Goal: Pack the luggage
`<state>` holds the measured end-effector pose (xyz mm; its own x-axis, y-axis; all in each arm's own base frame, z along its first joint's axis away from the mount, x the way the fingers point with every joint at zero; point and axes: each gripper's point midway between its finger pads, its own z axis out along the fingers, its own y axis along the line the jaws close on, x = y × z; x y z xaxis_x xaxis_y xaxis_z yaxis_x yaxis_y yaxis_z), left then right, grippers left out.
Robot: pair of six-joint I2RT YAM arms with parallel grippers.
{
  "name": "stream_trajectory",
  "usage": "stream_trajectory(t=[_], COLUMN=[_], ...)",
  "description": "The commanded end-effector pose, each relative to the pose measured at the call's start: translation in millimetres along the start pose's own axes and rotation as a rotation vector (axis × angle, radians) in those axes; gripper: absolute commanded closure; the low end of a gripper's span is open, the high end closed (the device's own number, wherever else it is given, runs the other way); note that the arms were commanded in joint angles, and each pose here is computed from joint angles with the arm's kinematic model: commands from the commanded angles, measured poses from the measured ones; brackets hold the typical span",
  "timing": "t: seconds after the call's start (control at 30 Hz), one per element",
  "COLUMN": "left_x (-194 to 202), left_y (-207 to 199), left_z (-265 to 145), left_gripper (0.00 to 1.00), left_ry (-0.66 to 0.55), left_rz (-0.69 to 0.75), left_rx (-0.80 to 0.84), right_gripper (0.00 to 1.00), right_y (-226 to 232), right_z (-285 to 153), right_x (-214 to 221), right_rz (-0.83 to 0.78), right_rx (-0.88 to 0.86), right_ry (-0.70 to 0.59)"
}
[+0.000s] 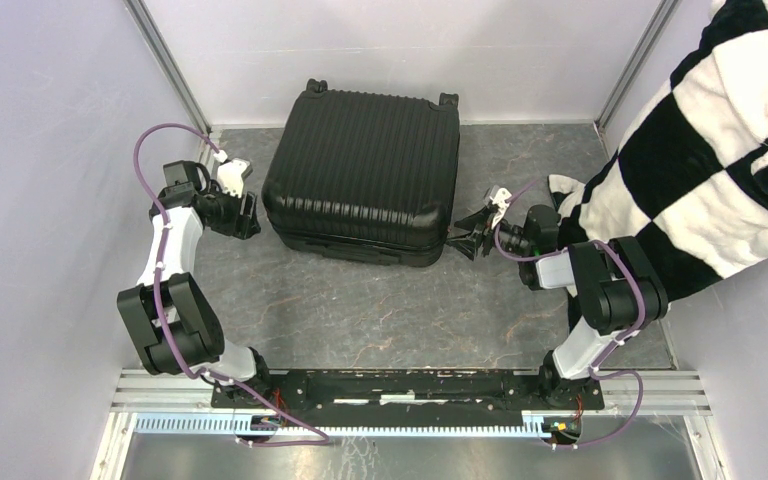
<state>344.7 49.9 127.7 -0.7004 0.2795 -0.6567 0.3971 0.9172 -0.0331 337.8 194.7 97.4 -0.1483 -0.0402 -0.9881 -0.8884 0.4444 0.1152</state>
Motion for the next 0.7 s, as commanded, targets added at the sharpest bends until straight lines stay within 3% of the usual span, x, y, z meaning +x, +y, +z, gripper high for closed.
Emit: stream_trajectory(t=[0.0,0.2,0.33,0.47,0.67], left_x=[-16.0,-17.6,-18.6,-18.9,-18.4], left_y=[10.3,12.4,15.6,20.1,23.3], left_z=[-3.9,-3.2,1.7,4.9,5.4], left_gripper=[0.31,0.31,0.32,0.33,0.34], left_ry=[-0.037,-0.039,-0.041,-0.037,-0.039], left_rz=[0.013,0.014,-0.006,-0.03,-0.03], left_rx=[-0.037,-0.04,-0.046,-0.06,-0.077], right_gripper=[0.37,0.39,0.51,0.74,0.82], right_y=[-3.4,7.9,21.7,27.8,26.3], right_z=[8.8,9.6,6.0,3.8,4.3], right_x=[-48.6,-71.1,-86.8,-87.8,-73.8], right_rz=[-0.171,-0.188,-0.171,-0.158,-0.115], right_rx=[-0.082,-0.145,-0.205,-0.226,-0.203], right_ry=[-0.127,-0.232,-0.304,-0.321,-0.278])
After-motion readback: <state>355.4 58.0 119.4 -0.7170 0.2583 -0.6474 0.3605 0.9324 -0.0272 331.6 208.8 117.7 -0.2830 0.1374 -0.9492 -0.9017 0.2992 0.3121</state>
